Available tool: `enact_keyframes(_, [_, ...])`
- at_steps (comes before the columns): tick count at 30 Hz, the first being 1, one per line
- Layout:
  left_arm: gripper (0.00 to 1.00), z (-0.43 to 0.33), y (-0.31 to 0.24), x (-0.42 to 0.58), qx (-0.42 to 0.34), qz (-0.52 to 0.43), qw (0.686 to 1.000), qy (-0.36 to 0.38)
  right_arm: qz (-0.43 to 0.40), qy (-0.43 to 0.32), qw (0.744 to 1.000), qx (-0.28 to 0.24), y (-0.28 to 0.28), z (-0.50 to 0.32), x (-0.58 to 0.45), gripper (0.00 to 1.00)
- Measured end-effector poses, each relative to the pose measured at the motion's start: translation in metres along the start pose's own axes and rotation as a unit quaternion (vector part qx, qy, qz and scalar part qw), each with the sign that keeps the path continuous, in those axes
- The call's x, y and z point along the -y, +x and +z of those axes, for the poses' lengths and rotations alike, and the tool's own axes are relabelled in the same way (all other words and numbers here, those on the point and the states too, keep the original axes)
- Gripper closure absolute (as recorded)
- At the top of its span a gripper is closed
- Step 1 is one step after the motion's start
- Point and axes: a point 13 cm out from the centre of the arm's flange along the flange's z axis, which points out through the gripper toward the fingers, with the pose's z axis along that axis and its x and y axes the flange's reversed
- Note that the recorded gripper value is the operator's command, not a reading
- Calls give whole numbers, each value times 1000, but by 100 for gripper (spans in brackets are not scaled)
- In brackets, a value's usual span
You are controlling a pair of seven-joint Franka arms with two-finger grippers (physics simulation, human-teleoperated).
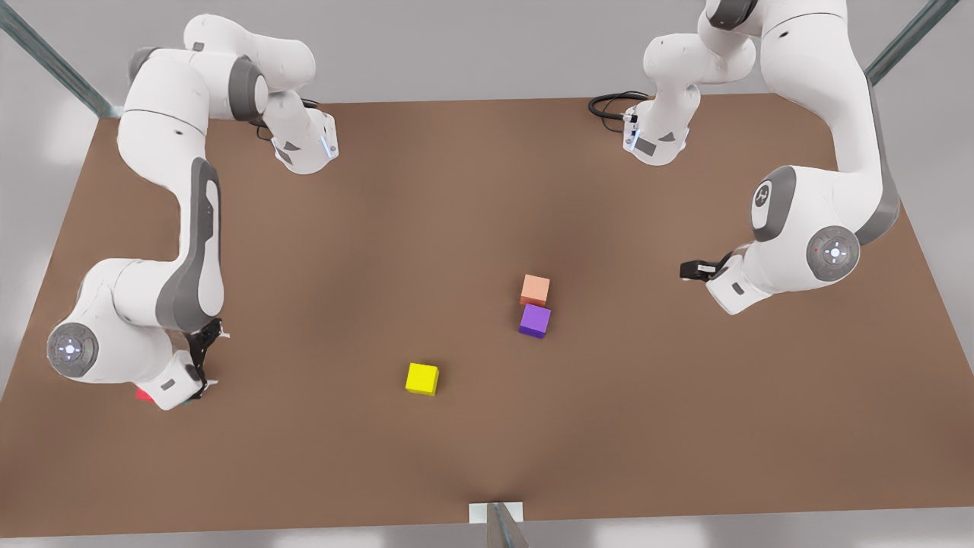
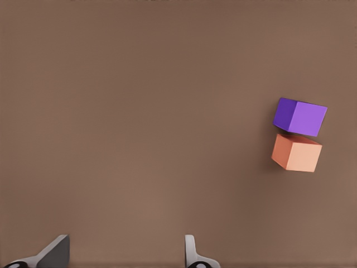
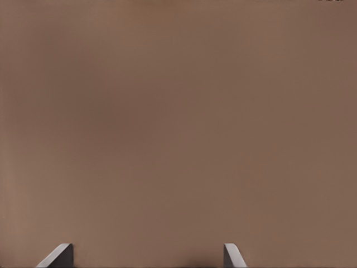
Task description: Pick up red wooden cube and pass to hand red wooden cube and place in blue wooden cube
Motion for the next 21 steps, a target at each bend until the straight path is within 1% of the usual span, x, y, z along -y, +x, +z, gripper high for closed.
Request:
enact_keyframes(2, [0, 0, 3, 2, -5, 1, 1000, 0, 34, 12, 999, -13, -46, -58, -38, 0])
enact_keyframes(3, [0, 1, 4, 3, -7, 1, 1000, 0, 59, 17, 998, -9, -55, -91, -63, 0])
enact_keyframes(5, [0, 2, 6, 4, -12, 1, 1000, 0, 104, 5, 995, 9, -50, -140, -121, 0])
enact_keyframes(6, [0, 2, 7, 6, -14, 3, 1000, 0, 123, -2, 992, -1, -48, -149, -154, 0])
enact_keyframes(8, [0, 4, 11, 10, -23, 7, 1000, 0, 180, -8, 983, -26, -34, -145, -184, 0])
enact_keyframes(12, [0, -3, 16, 5, -27, 3, 1000, 1, 289, -3, 956, -47, -20, -136, -194, 0])
enact_keyframes(16, [0, -13, 17, -1, -22, -3, 1000, 3, 375, 6, 925, -50, -13, -133, -191, 0])
enact_keyframes(21, [0, -14, 19, 0, -25, -2, 1000, 3, 453, 16, 890, -46, -4, -127, -196, 0])
